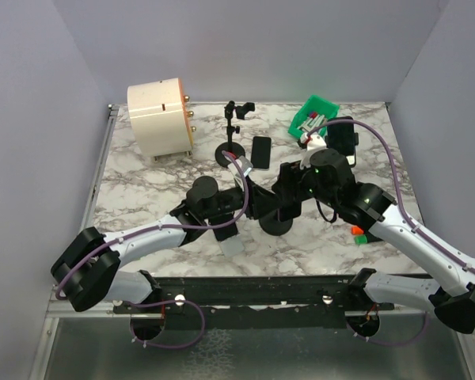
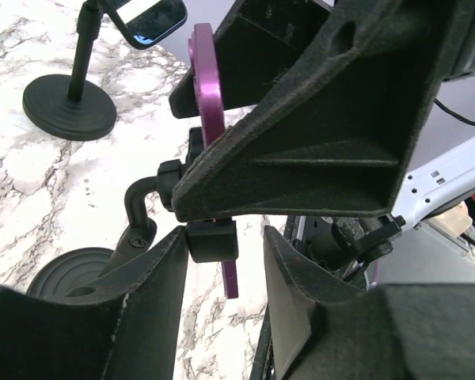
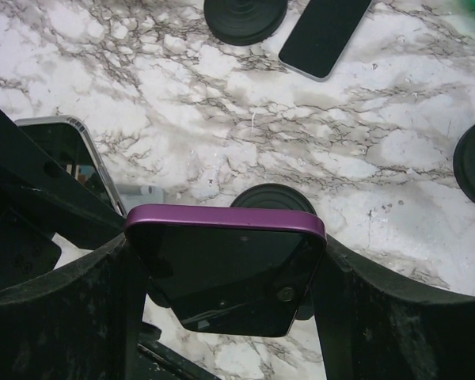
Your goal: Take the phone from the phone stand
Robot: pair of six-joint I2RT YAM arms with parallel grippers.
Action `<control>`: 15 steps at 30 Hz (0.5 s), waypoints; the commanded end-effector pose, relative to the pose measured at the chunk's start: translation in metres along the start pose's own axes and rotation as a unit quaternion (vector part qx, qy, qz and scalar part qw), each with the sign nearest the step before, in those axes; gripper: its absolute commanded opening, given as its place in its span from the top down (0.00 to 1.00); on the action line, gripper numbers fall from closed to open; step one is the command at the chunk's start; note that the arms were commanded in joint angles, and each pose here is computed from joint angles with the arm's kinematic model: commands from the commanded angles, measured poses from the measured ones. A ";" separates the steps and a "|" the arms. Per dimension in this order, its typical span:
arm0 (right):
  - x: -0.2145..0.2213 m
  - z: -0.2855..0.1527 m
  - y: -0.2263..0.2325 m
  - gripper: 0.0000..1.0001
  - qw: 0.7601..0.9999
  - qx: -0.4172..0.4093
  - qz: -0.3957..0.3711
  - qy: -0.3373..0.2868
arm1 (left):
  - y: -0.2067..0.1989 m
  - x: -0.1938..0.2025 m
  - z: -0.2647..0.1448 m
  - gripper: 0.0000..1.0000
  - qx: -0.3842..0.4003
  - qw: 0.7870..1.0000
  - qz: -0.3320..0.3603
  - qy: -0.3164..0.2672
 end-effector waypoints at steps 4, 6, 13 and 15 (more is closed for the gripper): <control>0.000 -0.005 -0.002 0.62 1.000 0.007 -0.001 -0.012 | -0.007 0.007 -0.003 0.55 0.032 0.999 0.001 0.028; 0.000 -0.006 -0.001 0.62 1.000 0.005 -0.002 -0.013 | -0.006 0.008 -0.001 0.55 0.033 0.999 -0.005 0.034; 0.002 -0.006 -0.001 0.62 1.000 0.001 -0.001 -0.012 | -0.004 0.008 0.002 0.65 0.030 0.999 -0.008 0.035; 0.002 -0.006 -0.001 0.63 1.000 -0.001 0.000 -0.014 | -0.004 0.007 0.003 0.67 0.030 0.999 -0.009 0.034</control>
Point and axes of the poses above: each gripper's point midway between its finger pads, its own z axis out along the fingers, its own y axis along the line the jaws close on, x = y × z, the point moved 9 cm from there along -z, back along the fingers, and after that the axes turned 11 degrees about -z, right-handed, at the moved point
